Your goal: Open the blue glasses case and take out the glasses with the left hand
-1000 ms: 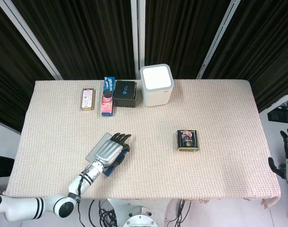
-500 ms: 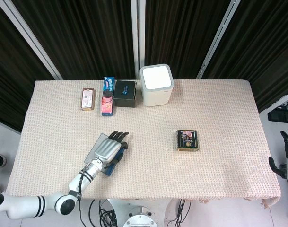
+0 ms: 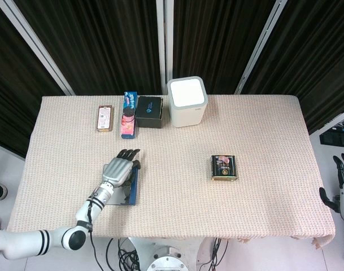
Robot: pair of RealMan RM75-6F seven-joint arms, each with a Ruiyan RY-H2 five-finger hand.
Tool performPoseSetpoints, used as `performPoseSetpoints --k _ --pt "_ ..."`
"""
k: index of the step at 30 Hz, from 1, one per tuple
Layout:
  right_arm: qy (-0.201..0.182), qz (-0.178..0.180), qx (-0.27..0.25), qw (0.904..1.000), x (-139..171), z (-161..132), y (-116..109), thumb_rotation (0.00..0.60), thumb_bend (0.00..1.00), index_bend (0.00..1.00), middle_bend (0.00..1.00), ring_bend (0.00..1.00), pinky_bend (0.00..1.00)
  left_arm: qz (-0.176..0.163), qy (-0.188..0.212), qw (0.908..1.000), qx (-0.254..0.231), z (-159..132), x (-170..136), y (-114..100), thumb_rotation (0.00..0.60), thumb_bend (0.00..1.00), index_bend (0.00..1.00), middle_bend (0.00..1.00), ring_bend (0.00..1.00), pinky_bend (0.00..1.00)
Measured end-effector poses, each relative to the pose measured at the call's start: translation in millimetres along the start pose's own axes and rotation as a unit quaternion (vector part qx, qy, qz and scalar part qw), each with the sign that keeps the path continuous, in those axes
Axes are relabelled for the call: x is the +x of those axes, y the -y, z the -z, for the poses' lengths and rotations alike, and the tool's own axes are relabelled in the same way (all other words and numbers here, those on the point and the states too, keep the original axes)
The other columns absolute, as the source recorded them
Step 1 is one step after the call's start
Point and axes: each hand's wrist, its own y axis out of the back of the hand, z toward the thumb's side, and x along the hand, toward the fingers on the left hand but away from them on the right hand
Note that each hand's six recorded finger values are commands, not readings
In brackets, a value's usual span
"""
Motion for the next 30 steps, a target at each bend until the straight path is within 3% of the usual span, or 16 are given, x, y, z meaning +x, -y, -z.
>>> performPoseSetpoints --k 16,30 --pt "-0.005 -0.004 0.006 1.0000 -0.7 -7.3 2.0 0.600 0.28 0.00 0.00 0.00 0.00 0.010 -0.073 0.9972 0.016 46.5 -9.6 -14.1 0.600 0.59 0.42 0.00 0.00 0.03" --pt "-0.017 -0.013 0.008 0.9997 0.2 -16.3 6.5 0.600 0.28 0.00 0.00 0.00 0.00 0.059 -0.117 0.9913 0.002 79.9 -41.1 -16.1 0.593 0.61 0.42 0.00 0.00 0.03"
